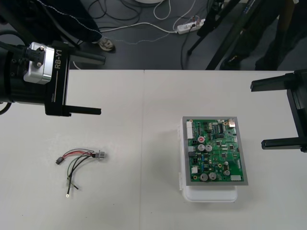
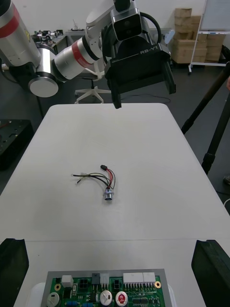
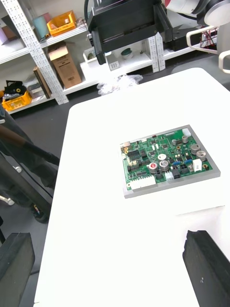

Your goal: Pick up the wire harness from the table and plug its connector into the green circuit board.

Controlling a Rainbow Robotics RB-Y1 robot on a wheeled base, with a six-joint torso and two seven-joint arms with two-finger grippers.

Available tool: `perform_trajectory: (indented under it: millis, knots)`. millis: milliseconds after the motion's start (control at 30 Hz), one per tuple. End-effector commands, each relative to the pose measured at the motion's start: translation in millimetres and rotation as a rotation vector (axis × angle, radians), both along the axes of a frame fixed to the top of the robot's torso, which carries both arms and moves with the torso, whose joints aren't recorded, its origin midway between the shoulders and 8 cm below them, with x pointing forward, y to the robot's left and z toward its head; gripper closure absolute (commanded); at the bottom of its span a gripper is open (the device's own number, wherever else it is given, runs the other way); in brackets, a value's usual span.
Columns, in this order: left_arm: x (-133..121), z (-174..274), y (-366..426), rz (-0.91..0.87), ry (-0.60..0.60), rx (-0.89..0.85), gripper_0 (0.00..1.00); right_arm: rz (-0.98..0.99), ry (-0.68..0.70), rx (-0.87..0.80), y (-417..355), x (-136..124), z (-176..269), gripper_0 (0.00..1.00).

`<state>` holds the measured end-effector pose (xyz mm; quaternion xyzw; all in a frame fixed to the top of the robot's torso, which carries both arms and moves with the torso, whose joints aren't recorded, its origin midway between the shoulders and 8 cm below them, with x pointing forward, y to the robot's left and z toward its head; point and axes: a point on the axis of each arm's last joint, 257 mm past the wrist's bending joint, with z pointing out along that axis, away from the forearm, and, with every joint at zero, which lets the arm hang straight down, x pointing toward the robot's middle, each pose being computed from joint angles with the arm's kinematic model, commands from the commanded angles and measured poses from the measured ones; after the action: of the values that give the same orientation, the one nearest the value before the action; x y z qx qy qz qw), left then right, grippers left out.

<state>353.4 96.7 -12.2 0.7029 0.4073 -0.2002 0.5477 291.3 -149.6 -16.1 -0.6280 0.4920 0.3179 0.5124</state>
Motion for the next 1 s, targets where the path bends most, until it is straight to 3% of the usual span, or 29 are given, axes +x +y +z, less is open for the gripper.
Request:
perform_trajectory:
  millis: [33,1000]
  knots:
    - [-3.3,13.8,0.4,-0.018,-0.032,-0.010,0.09,-0.008,-0.016,-0.026,-7.0,0.2,6.2,0.00]
    - [-3.3,13.8,0.4,-0.018,-0.032,-0.010,0.09,-0.008,-0.016,-0.026,-7.0,0.2,6.2,0.00]
